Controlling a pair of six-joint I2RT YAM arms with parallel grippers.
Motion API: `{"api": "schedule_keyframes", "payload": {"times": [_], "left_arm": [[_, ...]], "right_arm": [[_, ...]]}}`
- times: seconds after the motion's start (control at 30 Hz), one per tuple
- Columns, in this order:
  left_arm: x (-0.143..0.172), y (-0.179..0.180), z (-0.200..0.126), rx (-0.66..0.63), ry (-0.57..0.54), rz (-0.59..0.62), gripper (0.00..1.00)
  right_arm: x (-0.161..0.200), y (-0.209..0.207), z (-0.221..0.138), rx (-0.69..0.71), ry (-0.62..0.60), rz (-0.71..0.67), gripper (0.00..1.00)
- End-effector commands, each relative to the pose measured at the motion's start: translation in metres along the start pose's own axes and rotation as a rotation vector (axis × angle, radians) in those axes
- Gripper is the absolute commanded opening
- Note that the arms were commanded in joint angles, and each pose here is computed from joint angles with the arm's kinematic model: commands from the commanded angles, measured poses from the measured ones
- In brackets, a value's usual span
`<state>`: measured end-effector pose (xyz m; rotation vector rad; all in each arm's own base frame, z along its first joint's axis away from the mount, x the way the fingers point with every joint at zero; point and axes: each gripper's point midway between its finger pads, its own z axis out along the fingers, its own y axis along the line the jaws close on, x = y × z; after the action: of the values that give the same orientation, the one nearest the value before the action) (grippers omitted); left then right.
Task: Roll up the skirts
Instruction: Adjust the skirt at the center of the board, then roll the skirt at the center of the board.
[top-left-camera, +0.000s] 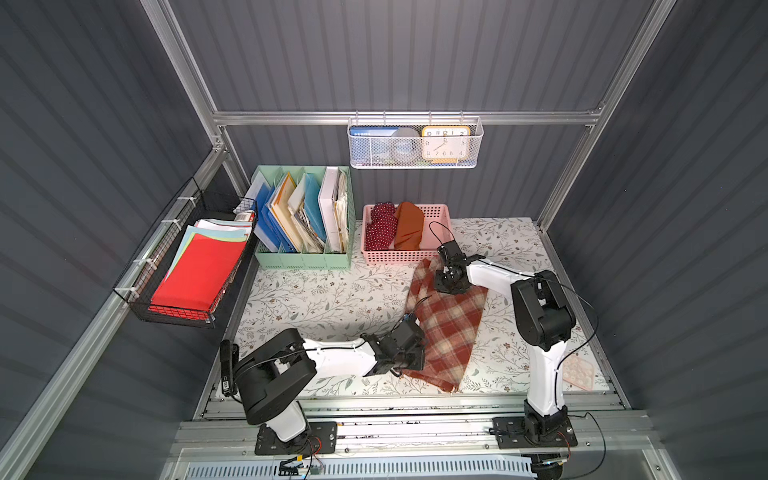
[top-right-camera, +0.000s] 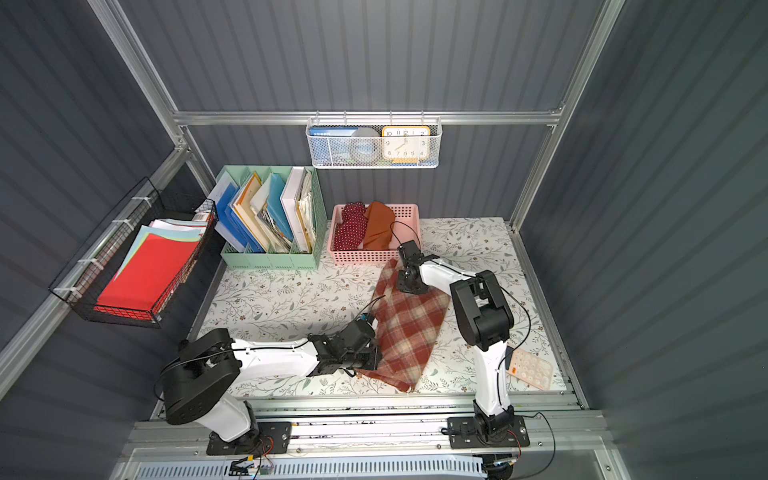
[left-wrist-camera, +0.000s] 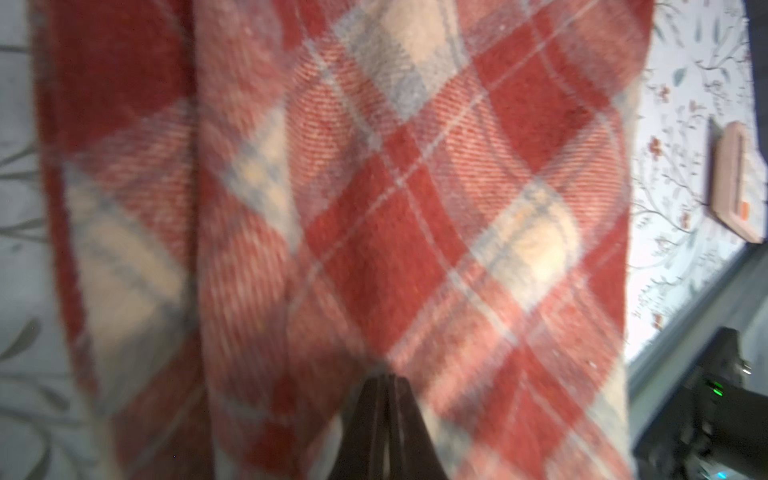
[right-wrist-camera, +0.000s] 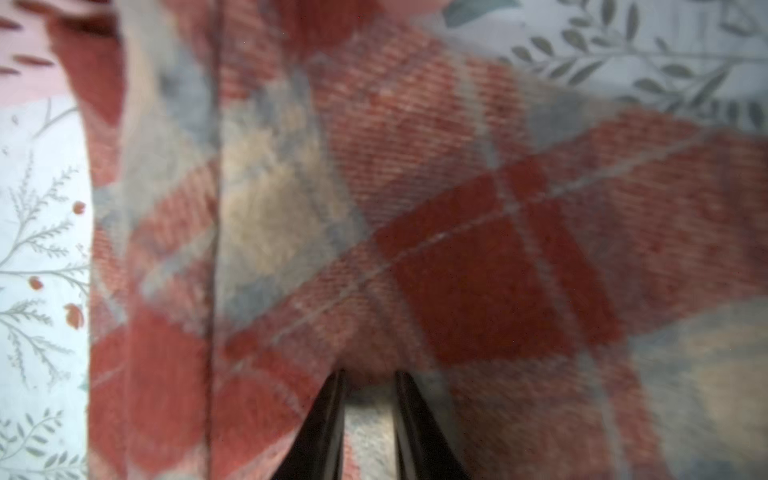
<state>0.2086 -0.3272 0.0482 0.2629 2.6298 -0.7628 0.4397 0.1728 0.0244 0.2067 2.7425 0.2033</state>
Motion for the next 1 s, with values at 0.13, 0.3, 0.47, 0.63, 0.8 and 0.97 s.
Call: {"api": "schedule_keyframes", "payload": {"times": [0.13,0.3,0.47,0.63,0.8,0.97], "left_arm": [[-0.033,0.000,-0.075,-0.031,-0.188,-0.029,0.70],[-0.012,0.016,-0.070,-0.056,-0.133,-0.053,0.89],[-0.001,0.013,-0.057,-0.007,-0.087,-0.077,1.00],[0.004,0.026,-0.039,-0.110,-0.040,-0.041,1.00],[0.024,0.059,-0.009,-0.246,0.034,-0.029,0.99],[0.032,0.078,-0.005,-0.293,0.010,-0.072,0.91]], "right_arm": [[0.015,-0.020,-0.053,0.010,-0.034,0.015,0.42],[0.054,-0.031,-0.078,0.045,-0.018,-0.007,0.43],[0.096,-0.056,-0.089,0.095,0.011,0.004,0.43],[0.119,-0.069,-0.099,0.102,0.025,0.004,0.43],[0.125,-0.074,-0.104,0.107,0.024,-0.006,0.44],[0.130,-0.078,-0.101,0.120,0.042,-0.021,0.44]]}}
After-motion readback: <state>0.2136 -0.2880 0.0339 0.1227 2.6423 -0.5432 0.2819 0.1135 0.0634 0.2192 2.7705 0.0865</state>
